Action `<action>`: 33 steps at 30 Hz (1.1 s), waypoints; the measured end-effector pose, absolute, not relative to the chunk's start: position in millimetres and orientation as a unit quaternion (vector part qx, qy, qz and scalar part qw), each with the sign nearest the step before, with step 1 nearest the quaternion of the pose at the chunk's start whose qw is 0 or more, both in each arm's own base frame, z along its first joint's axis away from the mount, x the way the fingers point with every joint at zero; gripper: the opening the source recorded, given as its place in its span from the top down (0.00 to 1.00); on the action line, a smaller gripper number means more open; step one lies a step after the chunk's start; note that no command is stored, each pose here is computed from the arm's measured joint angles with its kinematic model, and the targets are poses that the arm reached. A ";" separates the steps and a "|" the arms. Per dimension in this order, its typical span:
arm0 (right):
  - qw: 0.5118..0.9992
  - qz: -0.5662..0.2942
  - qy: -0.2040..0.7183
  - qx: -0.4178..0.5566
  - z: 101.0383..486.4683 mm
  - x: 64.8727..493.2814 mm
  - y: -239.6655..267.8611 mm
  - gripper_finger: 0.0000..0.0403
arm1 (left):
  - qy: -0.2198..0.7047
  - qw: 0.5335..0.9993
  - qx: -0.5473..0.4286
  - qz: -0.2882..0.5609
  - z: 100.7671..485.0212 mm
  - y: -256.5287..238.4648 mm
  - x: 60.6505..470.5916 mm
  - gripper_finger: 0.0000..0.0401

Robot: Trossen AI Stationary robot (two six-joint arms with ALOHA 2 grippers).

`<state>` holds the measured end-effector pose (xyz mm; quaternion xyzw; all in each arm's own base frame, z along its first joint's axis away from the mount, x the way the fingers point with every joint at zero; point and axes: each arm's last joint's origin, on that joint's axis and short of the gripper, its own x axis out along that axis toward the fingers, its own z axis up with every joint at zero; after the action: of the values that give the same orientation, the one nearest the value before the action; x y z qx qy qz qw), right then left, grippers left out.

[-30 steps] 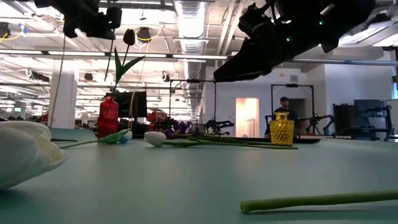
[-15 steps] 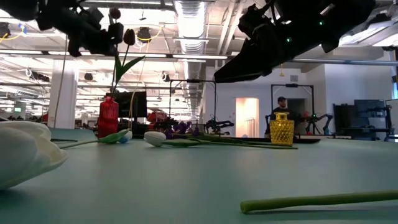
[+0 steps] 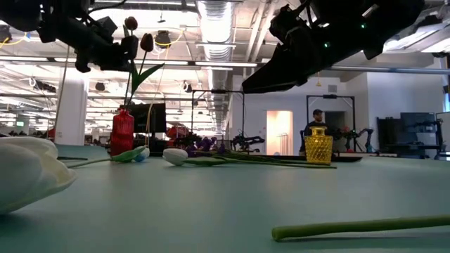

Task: Sort flowers into vase by color
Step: Put the red tulip into the red vase

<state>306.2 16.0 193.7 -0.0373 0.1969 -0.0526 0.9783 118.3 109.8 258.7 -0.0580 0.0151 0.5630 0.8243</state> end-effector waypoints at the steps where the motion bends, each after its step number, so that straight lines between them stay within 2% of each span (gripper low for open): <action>1: 0.978 -0.053 0.196 -0.037 193.8 306.2 16.0 0.37 | 0.020 0.824 -0.059 0.563 257.3 110.3 118.9 1.00; 13: 0.978 -0.053 0.197 -0.037 193.6 306.1 16.0 0.37 | 0.070 0.819 -0.074 0.564 242.0 117.4 128.5 1.00; 19: 0.978 -0.053 0.197 -0.038 193.6 306.1 16.0 0.37 | 0.073 0.820 -0.077 0.563 240.2 117.1 128.5 1.00; 24: 0.978 -0.053 0.197 -0.038 193.6 306.1 16.0 0.37 | 0.052 0.822 -0.088 0.560 212.3 112.6 122.8 1.00; 27: 0.978 -0.053 0.197 -0.039 193.6 306.1 16.0 0.37 | 0.032 0.838 -0.090 0.537 209.3 109.3 120.9 1.00; 33: 0.978 -0.053 0.197 -0.038 193.6 306.1 16.0 0.37 | 0.040 0.839 -0.095 0.534 206.9 108.1 119.7 0.99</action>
<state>306.1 16.0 193.6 -0.0382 0.1973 -0.0527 0.9782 119.7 108.1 206.9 -0.0953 0.0405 0.5338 0.8393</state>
